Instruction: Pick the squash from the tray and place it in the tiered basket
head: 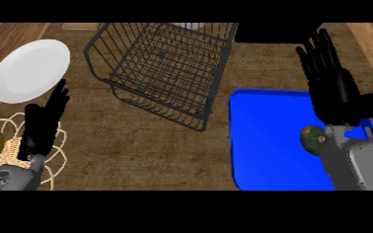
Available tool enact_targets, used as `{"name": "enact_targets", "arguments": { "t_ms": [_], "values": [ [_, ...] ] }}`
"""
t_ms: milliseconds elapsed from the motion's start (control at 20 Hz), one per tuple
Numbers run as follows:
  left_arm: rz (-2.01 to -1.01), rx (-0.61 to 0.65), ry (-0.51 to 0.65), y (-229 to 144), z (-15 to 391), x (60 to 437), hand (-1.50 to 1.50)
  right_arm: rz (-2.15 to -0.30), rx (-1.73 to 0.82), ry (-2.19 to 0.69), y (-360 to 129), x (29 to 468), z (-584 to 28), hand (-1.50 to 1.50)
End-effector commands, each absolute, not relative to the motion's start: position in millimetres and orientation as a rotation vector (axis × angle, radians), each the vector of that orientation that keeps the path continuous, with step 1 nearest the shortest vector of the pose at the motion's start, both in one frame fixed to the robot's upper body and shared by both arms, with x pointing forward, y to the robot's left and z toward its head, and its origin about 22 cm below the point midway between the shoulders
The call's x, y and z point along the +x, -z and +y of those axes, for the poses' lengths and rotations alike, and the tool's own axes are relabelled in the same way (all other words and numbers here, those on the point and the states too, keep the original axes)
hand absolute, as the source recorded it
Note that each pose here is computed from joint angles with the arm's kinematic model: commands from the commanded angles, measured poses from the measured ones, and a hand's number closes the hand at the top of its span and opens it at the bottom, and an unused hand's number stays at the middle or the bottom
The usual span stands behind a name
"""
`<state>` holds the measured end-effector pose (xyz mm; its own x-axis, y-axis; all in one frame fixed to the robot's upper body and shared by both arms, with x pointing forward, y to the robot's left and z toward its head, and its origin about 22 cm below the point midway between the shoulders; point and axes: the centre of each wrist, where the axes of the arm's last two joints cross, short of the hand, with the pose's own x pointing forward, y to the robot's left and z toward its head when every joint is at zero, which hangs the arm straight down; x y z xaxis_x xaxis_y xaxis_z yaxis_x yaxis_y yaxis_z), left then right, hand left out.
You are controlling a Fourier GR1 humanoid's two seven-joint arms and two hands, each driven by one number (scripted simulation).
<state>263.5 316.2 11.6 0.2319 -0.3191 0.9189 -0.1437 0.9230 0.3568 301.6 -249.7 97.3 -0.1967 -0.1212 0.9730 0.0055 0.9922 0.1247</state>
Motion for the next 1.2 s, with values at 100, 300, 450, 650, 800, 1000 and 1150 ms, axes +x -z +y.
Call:
{"name": "enact_targets", "arguments": {
  "t_ms": [100,300,450,650,800,1000,1150],
  "values": [
    [-1.302,0.421,0.066,11.9,316.8,241.2,0.00,-1.875,-0.312,0.066,-109.5,279.5,-319.9,1.50],
    [-1.270,0.366,-0.021,27.9,297.1,231.2,0.00,-1.569,-0.975,0.192,-87.4,239.6,-424.6,1.50],
    [-1.268,0.297,-0.037,39.7,272.1,220.2,0.00,-1.589,-0.962,0.769,-63.8,229.5,-419.0,-1.50],
    [-1.282,0.273,-0.020,46.1,260.1,202.0,0.00,-1.721,-1.017,0.779,-35.2,169.6,-402.2,-1.50],
    [-1.294,0.267,-0.001,53.3,249.3,208.0,0.00,-1.723,-0.960,0.634,-40.1,131.6,-389.8,-1.50],
    [-1.297,0.281,-0.002,62.1,250.4,198.4,0.00,-1.435,-0.865,0.352,-57.6,116.6,-393.1,-1.50],
    [-1.314,0.262,0.024,52.3,249.5,209.3,0.00,-1.310,-0.866,0.172,-68.9,112.6,-377.6,-1.50]
  ]
}}
